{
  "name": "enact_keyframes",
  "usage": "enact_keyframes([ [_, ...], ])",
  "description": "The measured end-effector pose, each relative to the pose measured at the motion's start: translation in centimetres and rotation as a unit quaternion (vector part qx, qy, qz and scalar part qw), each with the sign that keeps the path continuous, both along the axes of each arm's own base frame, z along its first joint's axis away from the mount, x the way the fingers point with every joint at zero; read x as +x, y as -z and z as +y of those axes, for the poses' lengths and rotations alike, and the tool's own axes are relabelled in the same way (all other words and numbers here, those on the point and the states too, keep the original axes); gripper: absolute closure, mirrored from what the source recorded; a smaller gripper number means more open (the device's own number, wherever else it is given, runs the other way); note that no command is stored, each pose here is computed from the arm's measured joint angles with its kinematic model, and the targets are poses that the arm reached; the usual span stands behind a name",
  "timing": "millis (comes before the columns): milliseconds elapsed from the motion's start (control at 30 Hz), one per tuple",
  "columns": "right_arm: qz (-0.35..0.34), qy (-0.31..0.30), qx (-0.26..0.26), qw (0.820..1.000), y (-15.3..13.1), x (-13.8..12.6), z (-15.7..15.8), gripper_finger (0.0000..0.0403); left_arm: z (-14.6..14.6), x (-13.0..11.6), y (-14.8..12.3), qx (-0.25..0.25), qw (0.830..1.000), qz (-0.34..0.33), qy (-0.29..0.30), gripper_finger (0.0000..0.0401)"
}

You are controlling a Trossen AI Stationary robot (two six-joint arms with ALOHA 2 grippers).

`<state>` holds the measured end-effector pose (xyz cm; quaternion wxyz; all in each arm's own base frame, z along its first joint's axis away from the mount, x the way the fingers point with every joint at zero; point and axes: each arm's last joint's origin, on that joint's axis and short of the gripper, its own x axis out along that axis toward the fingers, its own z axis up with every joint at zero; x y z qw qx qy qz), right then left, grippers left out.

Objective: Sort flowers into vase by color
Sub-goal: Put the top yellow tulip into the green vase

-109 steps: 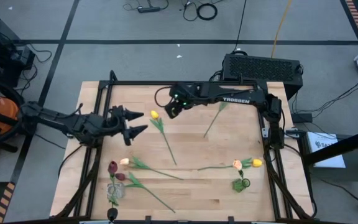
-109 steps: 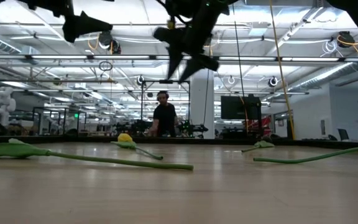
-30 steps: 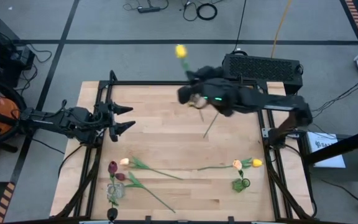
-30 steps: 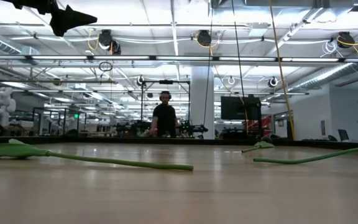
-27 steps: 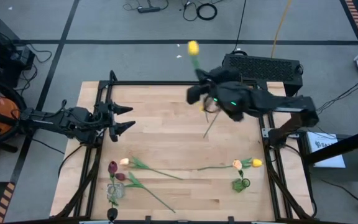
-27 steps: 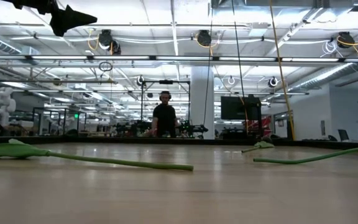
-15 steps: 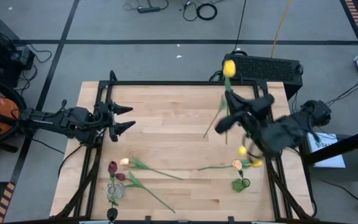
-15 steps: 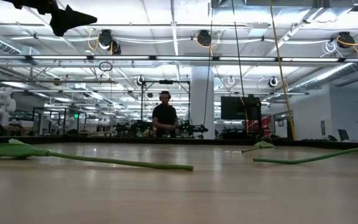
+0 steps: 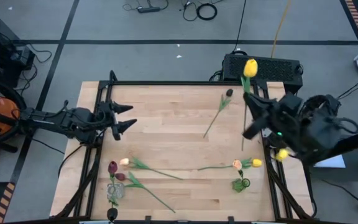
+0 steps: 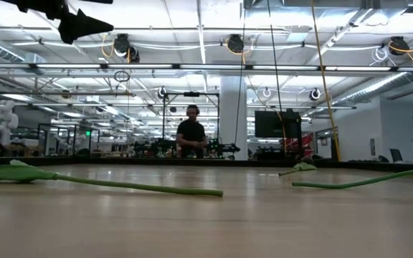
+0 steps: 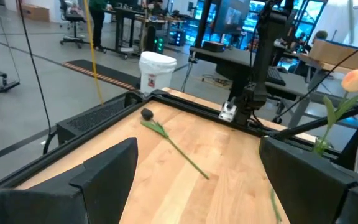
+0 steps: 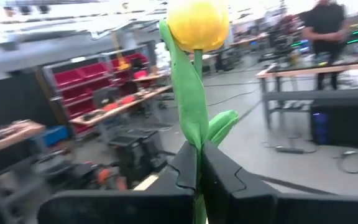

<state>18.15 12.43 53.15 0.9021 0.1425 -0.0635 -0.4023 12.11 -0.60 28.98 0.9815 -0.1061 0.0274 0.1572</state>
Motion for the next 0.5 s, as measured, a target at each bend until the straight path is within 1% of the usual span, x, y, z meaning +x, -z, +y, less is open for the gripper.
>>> enact_keyframes([
  [133, -0.006, -0.051, 0.006, 0.999, -0.3, -1.8, 1.4, 0.0402, 0.0, 0.1, 0.3, 0.003, 1.0, 0.018, 0.0, 0.006],
  [233, -0.001, -0.083, 0.001, 0.997, -0.1, -2.4, 2.7, 0.0402, 0.0, 0.2, 0.4, 0.003, 1.0, 0.022, 0.0, 0.006],
  [333, 0.016, -0.104, -0.018, 0.994, 0.8, -2.2, 4.5, 0.0402, 0.0, 0.3, 0.4, 0.003, 1.0, 0.022, -0.006, 0.006],
  [500, 0.031, -0.118, -0.035, 0.992, 3.6, -0.8, 7.6, 0.0402, 0.0, 0.2, 0.4, 0.004, 1.0, 0.022, -0.014, 0.006],
])
